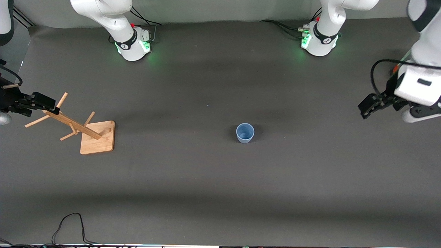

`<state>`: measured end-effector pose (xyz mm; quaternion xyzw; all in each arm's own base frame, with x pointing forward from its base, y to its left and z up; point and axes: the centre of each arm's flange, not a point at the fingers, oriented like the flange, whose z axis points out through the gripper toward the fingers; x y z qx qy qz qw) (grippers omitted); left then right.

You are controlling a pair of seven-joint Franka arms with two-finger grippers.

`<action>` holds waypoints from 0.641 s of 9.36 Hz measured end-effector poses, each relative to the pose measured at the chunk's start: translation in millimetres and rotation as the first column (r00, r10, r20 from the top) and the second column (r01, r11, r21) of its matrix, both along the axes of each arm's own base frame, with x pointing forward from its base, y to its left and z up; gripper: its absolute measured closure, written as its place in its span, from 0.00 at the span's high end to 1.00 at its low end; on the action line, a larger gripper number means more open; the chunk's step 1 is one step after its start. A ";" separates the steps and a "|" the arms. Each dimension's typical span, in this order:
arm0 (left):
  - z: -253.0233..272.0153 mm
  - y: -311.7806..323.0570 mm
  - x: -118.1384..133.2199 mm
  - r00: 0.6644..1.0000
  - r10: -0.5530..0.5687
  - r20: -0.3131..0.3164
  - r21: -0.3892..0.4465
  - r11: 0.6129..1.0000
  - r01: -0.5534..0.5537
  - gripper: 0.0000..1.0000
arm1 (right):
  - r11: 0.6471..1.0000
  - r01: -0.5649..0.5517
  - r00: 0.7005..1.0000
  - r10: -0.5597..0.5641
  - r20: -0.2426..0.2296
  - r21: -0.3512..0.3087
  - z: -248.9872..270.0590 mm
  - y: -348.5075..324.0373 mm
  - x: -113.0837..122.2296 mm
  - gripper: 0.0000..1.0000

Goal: Rotate and upright cup with both arms

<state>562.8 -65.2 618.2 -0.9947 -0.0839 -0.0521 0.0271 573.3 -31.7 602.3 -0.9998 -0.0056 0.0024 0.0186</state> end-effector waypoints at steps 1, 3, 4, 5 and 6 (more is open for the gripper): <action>-1.9 16.7 -3.4 1.000 -0.010 -0.011 -0.007 1.000 0.010 1.00 | 1.000 0.000 1.000 0.000 0.000 0.000 0.3 0.0 -0.2 1.00; -8.3 31.0 -2.4 1.000 -0.001 -0.025 -0.009 1.000 0.000 1.00 | 1.000 0.000 1.000 0.000 0.000 0.000 0.2 0.0 -0.2 1.00; -11.2 37.2 -0.7 0.999 0.010 -0.030 -0.008 1.000 -0.011 1.00 | 1.000 0.000 1.000 0.000 0.000 0.000 0.2 0.0 -0.2 1.00; -13.2 42.7 0.6 0.999 0.019 -0.034 -0.008 1.000 -0.019 1.00 | 1.000 0.000 1.000 0.000 0.000 0.000 0.2 -0.1 -0.2 1.00; -15.0 44.4 1.0 0.999 0.023 -0.040 -0.008 1.000 -0.023 1.00 | 1.000 0.000 1.000 0.000 0.000 0.000 0.1 0.0 -0.2 1.00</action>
